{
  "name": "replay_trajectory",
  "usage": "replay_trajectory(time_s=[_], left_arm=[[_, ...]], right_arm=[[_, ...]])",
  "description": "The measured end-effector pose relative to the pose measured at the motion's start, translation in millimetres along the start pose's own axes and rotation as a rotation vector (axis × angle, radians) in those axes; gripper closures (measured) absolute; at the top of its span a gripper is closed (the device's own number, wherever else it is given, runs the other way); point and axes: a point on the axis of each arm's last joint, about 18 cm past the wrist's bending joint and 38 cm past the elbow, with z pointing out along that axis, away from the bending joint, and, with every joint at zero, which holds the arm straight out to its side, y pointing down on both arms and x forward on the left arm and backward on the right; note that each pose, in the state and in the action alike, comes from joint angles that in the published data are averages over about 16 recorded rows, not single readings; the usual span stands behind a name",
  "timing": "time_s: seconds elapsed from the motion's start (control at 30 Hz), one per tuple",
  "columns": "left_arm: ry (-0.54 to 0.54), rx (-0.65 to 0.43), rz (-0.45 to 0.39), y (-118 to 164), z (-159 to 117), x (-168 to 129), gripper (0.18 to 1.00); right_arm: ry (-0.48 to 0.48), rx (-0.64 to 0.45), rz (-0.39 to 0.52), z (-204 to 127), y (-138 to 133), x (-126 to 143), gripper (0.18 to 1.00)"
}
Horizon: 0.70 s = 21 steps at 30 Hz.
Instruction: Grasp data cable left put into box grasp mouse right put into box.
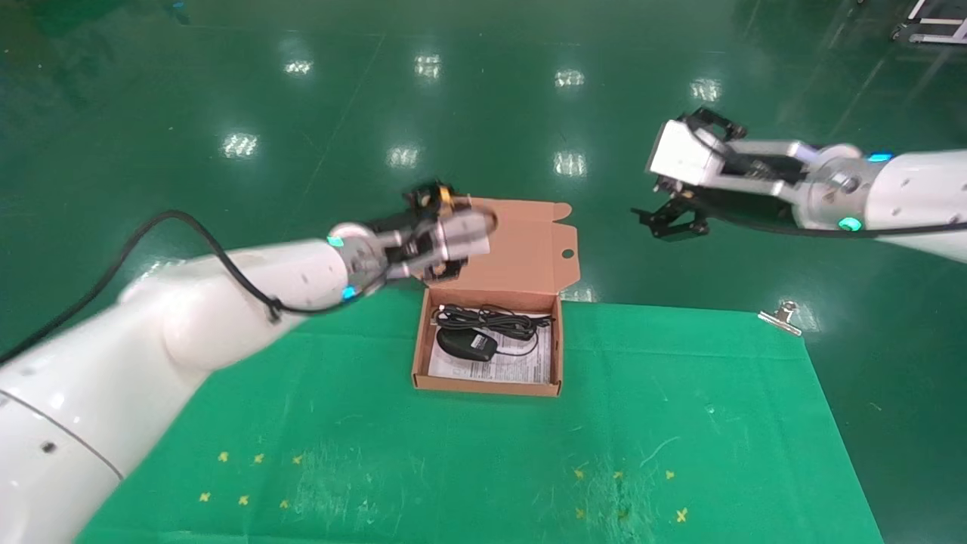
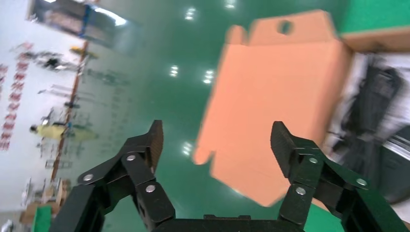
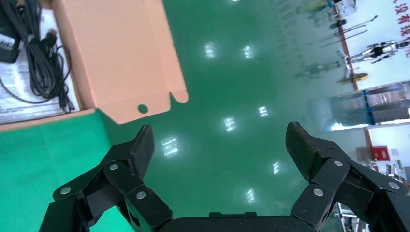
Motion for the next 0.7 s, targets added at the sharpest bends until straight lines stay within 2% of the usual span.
replay_trajectory(time_s=[0.33, 0.7], left_arm=[[0.102, 0.052, -0.232, 28.3, -30.0, 16.9, 0.286], [0.219, 0.164, -0.462, 46.4, -77.9, 31.5, 0.199]], right_arm=[[-0.121, 0.085, 0.159, -12.8, 2.8, -33.6, 0.178], [-0.263, 0.212, 0.324, -37.4, -0.8, -69.9, 0.178]])
